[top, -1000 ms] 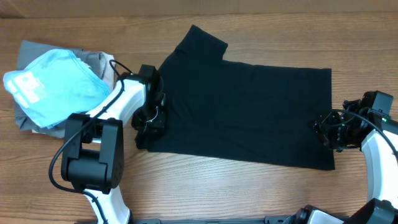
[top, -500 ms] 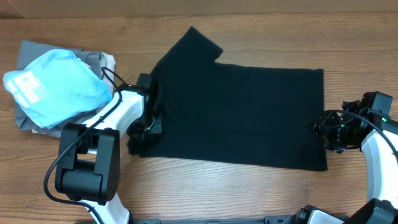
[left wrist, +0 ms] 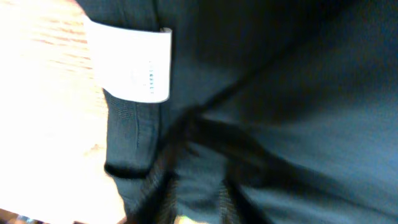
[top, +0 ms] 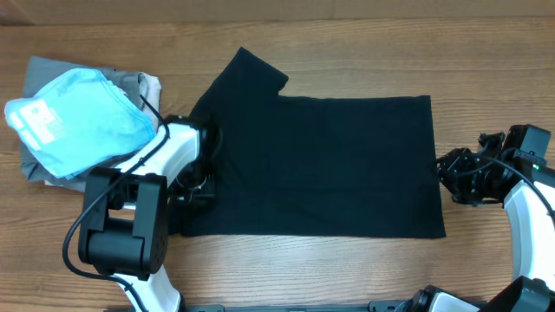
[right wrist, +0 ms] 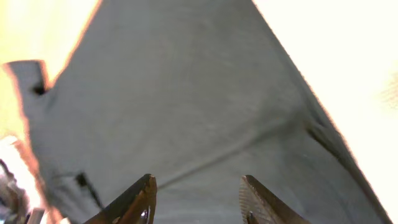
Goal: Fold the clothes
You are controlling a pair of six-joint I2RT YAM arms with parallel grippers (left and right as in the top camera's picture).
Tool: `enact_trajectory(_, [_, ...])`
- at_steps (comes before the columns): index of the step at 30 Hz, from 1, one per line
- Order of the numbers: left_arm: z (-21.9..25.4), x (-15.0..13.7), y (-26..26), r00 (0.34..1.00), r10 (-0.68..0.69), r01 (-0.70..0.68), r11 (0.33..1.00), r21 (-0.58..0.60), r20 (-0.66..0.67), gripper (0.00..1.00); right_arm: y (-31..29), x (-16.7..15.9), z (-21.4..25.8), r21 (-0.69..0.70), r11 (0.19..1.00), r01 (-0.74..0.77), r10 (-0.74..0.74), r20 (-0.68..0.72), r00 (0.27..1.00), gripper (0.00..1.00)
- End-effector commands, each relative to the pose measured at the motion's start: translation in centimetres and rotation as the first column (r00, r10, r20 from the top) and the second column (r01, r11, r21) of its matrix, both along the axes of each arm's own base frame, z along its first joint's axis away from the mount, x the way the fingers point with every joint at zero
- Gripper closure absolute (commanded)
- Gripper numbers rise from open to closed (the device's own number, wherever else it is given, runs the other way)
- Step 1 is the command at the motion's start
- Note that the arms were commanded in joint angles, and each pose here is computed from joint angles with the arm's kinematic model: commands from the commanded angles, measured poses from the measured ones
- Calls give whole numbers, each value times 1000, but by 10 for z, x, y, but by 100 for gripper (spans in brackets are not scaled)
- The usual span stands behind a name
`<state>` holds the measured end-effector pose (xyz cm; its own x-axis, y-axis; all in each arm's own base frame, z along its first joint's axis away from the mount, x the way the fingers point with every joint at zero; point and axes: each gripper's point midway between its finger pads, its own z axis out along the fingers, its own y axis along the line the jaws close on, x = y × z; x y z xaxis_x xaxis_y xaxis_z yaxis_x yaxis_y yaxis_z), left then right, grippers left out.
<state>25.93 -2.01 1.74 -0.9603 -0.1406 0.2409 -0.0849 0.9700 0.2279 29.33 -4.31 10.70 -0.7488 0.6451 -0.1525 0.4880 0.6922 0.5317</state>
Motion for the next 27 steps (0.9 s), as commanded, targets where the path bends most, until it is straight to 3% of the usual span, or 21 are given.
enact_trajectory(1, [46, 40, -29, 989, -22, 47, 984, -171, 147, 59, 15, 16, 26, 54, 993, -104, 95, 150, 984, 51])
enact_trajectory(4, [84, 64, -49, 970, -71, 135, 954, -269, 232, 48, 16, 23, 35, 59, 991, -120, 106, 195, 975, 51])
enact_trajectory(9, [136, 117, -60, 885, -135, 273, 926, -260, 446, 32, 14, 40, 53, 20, 993, -116, 107, 253, 961, 41])
enact_trajectory(13, [163, 161, -74, 781, -127, 349, 900, -260, 611, 32, 9, 64, 66, 24, 997, -69, 59, 304, 951, 39])
enact_trajectory(20, [142, 218, -99, 728, -93, 404, 859, -316, 680, 28, 7, 112, 51, 57, 996, -66, 45, 309, 950, 33])
enact_trajectory(27, [110, 296, -118, 650, -69, 452, 836, -311, 757, 24, -9, 156, 26, 69, 996, -63, 41, 280, 959, 32])
